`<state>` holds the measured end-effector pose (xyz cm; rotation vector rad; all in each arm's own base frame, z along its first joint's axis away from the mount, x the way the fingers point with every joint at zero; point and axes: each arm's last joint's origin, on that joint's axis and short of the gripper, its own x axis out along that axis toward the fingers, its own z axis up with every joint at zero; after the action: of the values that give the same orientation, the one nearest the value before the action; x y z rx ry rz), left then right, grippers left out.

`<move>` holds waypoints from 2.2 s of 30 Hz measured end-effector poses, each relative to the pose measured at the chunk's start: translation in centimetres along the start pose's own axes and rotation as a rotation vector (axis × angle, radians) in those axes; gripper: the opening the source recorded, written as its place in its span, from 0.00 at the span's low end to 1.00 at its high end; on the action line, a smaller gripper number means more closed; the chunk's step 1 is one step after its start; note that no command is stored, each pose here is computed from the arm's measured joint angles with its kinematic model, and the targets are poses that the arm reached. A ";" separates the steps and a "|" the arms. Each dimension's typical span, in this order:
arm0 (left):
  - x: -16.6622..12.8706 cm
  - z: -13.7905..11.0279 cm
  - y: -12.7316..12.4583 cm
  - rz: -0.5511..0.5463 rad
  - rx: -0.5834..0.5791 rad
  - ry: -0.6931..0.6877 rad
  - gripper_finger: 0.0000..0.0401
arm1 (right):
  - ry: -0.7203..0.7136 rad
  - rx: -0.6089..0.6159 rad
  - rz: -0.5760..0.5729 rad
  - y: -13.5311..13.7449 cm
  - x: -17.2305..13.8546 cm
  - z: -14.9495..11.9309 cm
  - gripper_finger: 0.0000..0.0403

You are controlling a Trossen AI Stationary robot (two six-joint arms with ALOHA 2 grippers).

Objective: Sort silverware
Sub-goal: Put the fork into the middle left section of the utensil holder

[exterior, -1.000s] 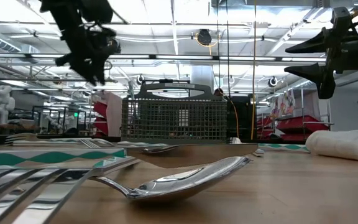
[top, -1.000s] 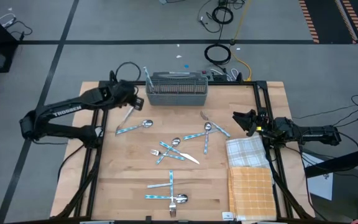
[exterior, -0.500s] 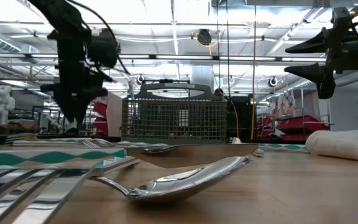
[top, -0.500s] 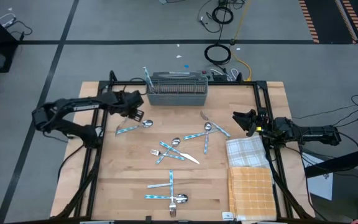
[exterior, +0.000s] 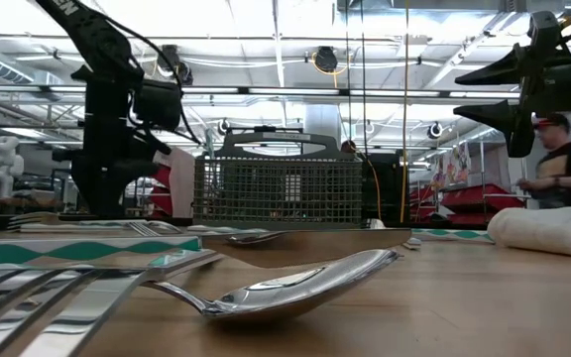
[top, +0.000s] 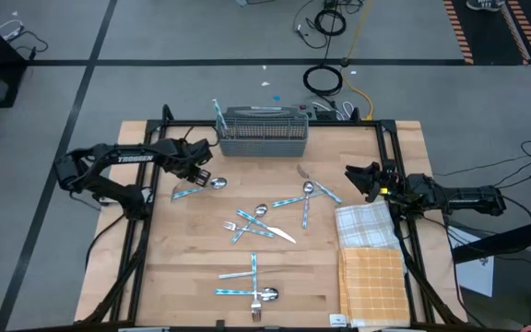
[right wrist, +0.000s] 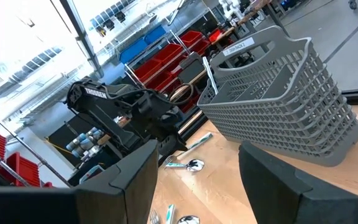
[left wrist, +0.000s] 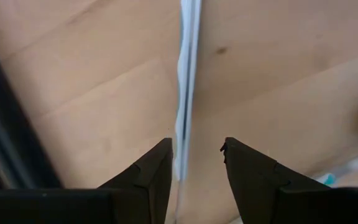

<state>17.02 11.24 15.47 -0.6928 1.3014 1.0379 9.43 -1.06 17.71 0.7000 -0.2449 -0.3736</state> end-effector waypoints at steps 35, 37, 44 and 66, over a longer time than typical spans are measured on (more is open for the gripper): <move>-6.1 1.5 2.5 -0.277 -0.145 -0.058 0.06 | -0.005 0.020 0.005 0.0 0.0 0.1 0.52; -8.1 1.4 2.9 -0.363 -0.175 -0.107 0.06 | -0.004 0.010 0.004 0.0 0.0 0.0 0.52; -15.0 0.5 4.0 -0.846 -0.317 -0.463 0.06 | 0.000 -0.006 0.001 0.0 0.0 0.0 0.52; -26.3 3.2 2.4 -1.154 0.196 -2.099 0.06 | 0.000 -0.019 0.000 0.0 0.0 0.0 0.52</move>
<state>17.56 9.32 41.98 0.1084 -0.8284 0.1806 9.43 -1.06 17.71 0.6812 -0.2406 -0.3755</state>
